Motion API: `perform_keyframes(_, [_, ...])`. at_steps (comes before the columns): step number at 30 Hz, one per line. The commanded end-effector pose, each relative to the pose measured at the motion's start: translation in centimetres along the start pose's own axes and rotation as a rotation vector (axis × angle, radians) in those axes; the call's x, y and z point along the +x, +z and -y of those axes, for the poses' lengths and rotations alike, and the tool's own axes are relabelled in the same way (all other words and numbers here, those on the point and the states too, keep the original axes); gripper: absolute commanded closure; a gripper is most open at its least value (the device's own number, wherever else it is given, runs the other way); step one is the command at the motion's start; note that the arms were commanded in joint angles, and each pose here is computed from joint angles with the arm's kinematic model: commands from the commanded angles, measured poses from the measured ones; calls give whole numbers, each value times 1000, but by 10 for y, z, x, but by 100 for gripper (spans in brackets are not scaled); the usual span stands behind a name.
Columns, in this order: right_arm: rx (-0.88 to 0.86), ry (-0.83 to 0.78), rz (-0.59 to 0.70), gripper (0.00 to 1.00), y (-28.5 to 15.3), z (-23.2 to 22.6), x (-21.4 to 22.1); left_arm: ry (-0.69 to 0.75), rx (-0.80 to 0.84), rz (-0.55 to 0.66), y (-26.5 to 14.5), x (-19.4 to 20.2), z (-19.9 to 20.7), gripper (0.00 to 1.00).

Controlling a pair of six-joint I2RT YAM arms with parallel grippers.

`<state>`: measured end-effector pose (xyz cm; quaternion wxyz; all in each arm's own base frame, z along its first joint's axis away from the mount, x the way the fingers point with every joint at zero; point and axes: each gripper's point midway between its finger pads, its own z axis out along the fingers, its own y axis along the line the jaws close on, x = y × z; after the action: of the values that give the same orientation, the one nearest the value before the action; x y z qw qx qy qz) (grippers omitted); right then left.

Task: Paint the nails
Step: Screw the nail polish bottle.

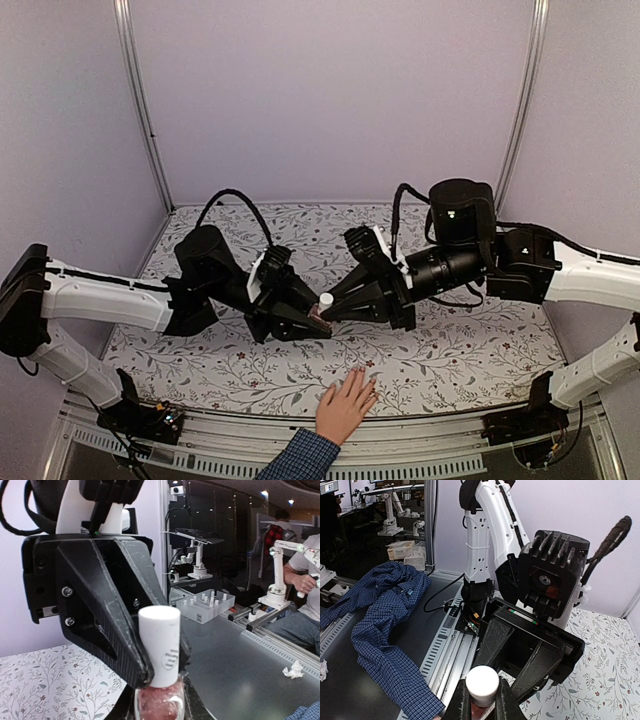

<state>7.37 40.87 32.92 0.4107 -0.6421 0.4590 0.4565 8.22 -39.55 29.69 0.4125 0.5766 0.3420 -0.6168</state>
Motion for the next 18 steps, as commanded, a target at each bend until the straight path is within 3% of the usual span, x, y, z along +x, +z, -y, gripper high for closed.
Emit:
perform_keyframes(1, [22, 104, -101, 100, 15, 5, 32, 84, -299, 62, -19, -29, -45, 100])
perform_keyframes(18, [339, 289, -149, 100, 23, 68, 62, 91, -877, 186, -70, -37, -118, 100])
